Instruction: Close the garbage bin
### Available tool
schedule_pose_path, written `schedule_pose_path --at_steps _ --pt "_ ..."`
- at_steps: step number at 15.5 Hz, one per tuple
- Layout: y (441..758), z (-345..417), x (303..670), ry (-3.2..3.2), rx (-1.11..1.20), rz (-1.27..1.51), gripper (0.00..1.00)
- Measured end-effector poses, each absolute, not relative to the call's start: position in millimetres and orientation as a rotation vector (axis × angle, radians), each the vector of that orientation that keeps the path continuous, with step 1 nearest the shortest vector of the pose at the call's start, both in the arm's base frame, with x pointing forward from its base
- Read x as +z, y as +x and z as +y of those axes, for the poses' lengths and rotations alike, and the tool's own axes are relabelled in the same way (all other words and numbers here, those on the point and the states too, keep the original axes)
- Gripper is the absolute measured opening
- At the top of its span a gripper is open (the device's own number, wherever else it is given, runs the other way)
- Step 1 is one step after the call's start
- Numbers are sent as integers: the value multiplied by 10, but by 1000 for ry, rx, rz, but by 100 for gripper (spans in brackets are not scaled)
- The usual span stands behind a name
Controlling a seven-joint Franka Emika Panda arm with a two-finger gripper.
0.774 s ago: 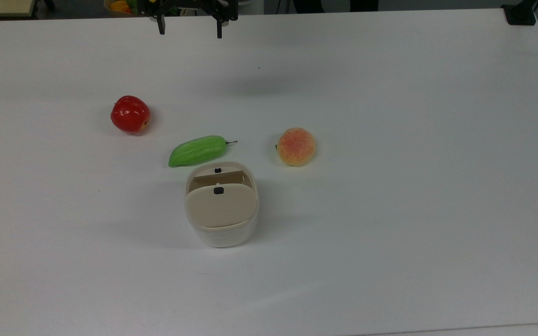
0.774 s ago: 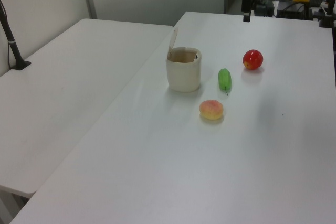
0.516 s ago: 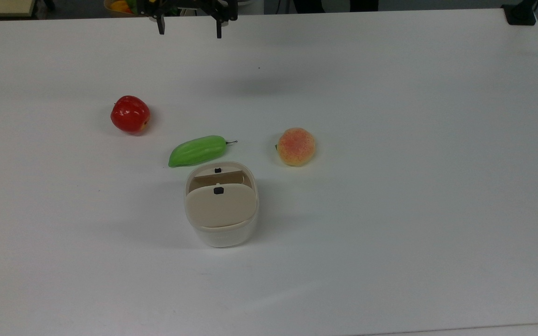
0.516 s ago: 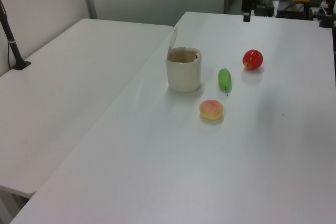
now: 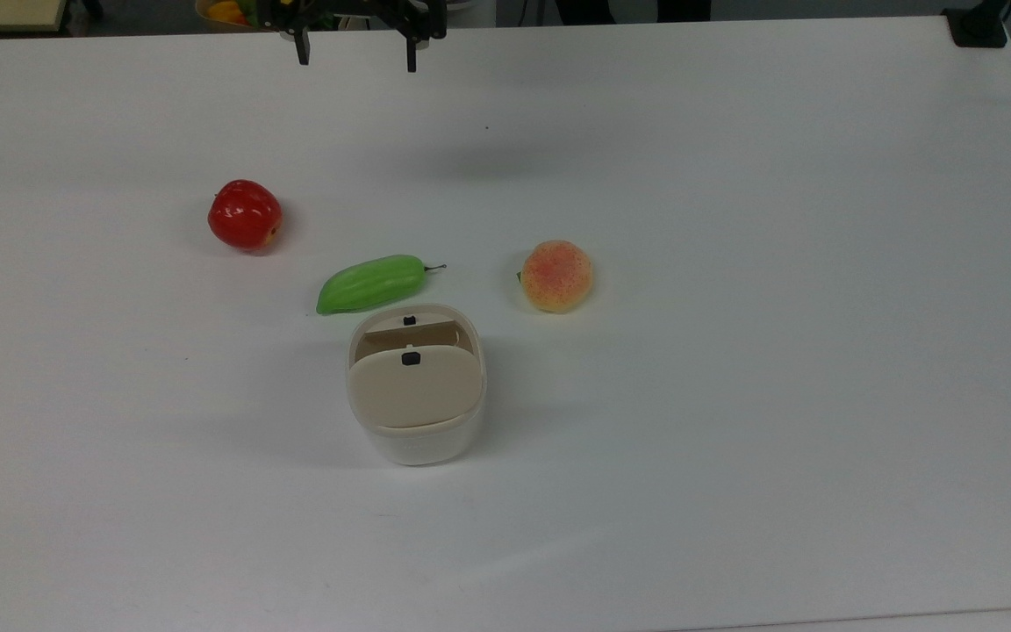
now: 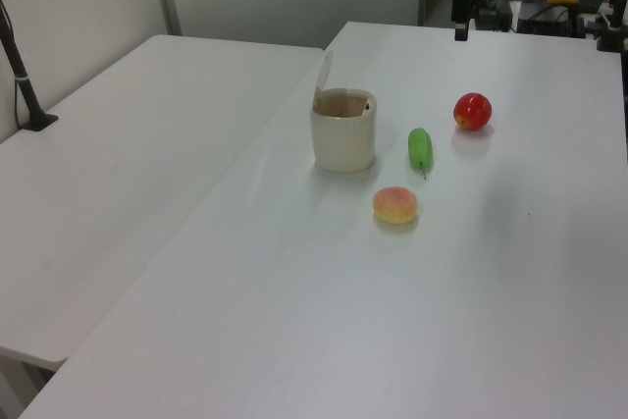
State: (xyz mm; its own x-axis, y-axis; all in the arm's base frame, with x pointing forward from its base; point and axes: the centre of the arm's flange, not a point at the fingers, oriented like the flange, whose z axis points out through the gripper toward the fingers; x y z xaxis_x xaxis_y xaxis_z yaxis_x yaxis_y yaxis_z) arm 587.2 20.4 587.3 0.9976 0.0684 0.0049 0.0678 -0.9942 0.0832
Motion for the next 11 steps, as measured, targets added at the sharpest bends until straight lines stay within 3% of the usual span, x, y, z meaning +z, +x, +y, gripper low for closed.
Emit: schedule_pose_path --at_steps 6,11 --pt "5872 205 5873 3057 12 105 96" --pt "5872 205 5870 3057 11 105 41"
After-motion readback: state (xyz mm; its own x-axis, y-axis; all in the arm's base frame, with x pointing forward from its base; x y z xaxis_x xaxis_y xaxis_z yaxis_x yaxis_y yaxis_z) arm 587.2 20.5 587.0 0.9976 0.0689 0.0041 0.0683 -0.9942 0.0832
